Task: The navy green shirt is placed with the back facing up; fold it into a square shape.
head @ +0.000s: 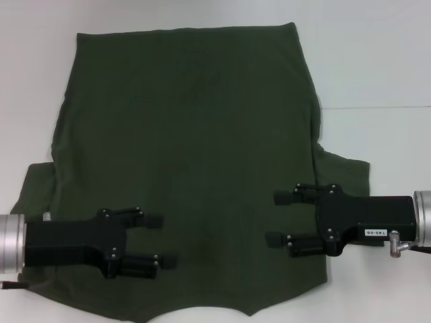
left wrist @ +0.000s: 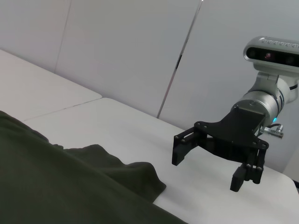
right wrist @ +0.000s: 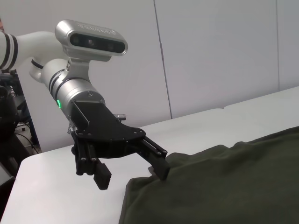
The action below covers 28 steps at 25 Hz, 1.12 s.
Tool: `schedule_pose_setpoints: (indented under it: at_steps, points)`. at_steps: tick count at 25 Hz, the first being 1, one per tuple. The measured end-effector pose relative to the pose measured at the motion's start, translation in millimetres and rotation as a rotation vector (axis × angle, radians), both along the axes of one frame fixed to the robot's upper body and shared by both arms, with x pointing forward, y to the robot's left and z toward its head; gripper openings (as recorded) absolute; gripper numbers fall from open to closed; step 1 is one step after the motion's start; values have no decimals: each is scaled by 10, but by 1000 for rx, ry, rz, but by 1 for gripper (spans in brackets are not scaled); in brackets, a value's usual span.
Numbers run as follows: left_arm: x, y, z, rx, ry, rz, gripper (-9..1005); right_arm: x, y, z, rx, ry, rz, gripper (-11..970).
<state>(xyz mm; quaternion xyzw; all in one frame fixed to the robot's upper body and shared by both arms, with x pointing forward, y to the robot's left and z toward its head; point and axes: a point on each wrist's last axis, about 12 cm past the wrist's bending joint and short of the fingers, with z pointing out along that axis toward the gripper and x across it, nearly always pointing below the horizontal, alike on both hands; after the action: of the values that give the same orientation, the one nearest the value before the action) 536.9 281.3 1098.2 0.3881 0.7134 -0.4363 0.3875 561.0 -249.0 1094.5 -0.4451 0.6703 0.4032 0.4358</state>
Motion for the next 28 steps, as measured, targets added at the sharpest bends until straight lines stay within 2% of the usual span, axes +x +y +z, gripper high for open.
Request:
schedule_pose_setpoints:
  at_steps: [22,25,28]
  points:
    - [-6,42,30,-15,9,10,913,-6,6,-14,-5,-7,6,883]
    - [26,82,72,-53,9,59,910,-8,-3,-20,-4,-6,-1,884]
    - [119,211,153,-114,51,185,907,-11,-8,-31,-3,-3,-11,884]
